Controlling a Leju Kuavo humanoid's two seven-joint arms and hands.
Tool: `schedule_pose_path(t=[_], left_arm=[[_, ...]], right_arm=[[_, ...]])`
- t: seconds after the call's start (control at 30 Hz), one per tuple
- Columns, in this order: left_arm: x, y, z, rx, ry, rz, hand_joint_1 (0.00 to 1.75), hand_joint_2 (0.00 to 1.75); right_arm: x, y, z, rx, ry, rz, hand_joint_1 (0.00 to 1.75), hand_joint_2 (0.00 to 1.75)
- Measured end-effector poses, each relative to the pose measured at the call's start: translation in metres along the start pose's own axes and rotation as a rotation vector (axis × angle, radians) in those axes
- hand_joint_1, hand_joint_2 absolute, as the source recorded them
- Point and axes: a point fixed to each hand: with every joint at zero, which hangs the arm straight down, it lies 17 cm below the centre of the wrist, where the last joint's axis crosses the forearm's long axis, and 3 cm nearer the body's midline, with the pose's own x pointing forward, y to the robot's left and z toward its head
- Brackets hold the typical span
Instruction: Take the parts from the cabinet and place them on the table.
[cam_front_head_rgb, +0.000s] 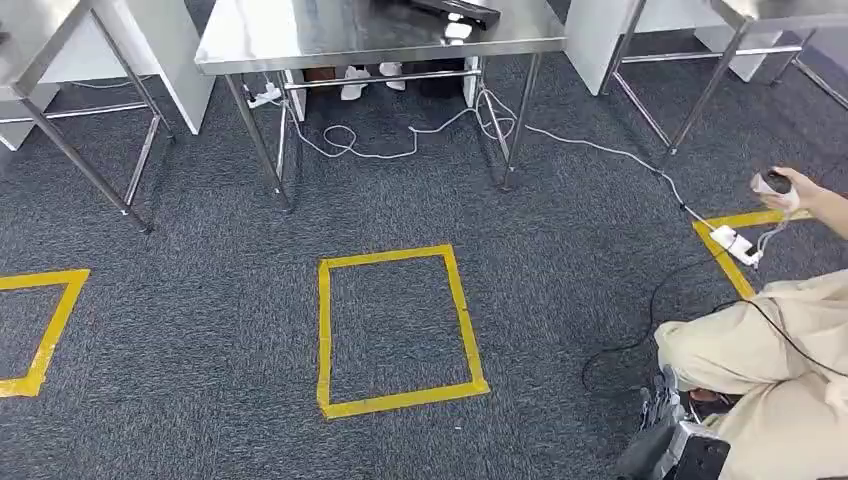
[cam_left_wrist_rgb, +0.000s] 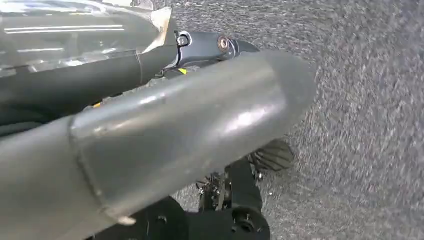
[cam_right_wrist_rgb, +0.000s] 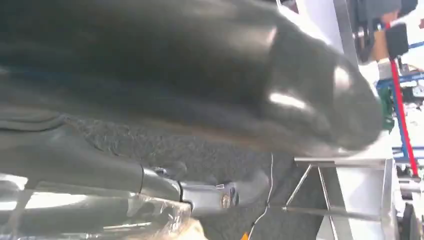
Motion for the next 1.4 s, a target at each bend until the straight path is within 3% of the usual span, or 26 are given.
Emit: schedule_pose_path(t=[0.27,0.37,0.47,0.57,0.67,0.87,0.97,1.1,1.4], left_arm=[[-0.003,-0.002,0.001,-0.007,0.009,-0.014,0.00,0.00],[-0.004,-0.004,0.001,-0.014,0.014,-0.025,0.00,0.00],[-0.004,-0.006,0.001,-0.025,0.009,-0.041,0.00,0.00],[-0.004,-0.010,0.002,-0.033,0.008,-0.051,0.00,0.00],[-0.009,-0.011,0.004,-0.045,0.008,-0.060,0.00,0.00],[-0.017,-0.014,0.006,-0.054,0.026,-0.080,0.00,0.00],[-0.017,-0.015,0.006,-0.060,0.027,-0.106,0.00,0.00],[-0.016,-0.020,0.006,-0.071,0.023,-0.147,0.00,0.00],[-0.026,-0.019,0.008,-0.073,0.046,-0.220,0.00,0.00]], right_arm=[[-0.010,0.000,0.001,0.020,0.028,0.058,0.00,0.00],[-0.065,-0.018,-0.003,-0.036,0.146,0.364,0.00,0.00],[-0.138,-0.046,0.006,-0.098,0.311,0.443,0.00,0.00],[-0.211,-0.087,0.068,-0.161,0.601,0.548,0.00,0.00],[-0.262,-0.100,0.138,-0.153,0.904,0.561,0.00,0.00],[-0.303,-0.101,0.263,-0.152,1.409,0.532,0.00,0.00],[-0.305,-0.091,0.294,-0.159,1.561,0.504,0.00,0.00],[-0.305,-0.082,0.319,-0.156,1.648,0.487,0.00,0.00],[-0.305,-0.073,0.329,-0.138,1.666,0.495,0.00,0.00]])
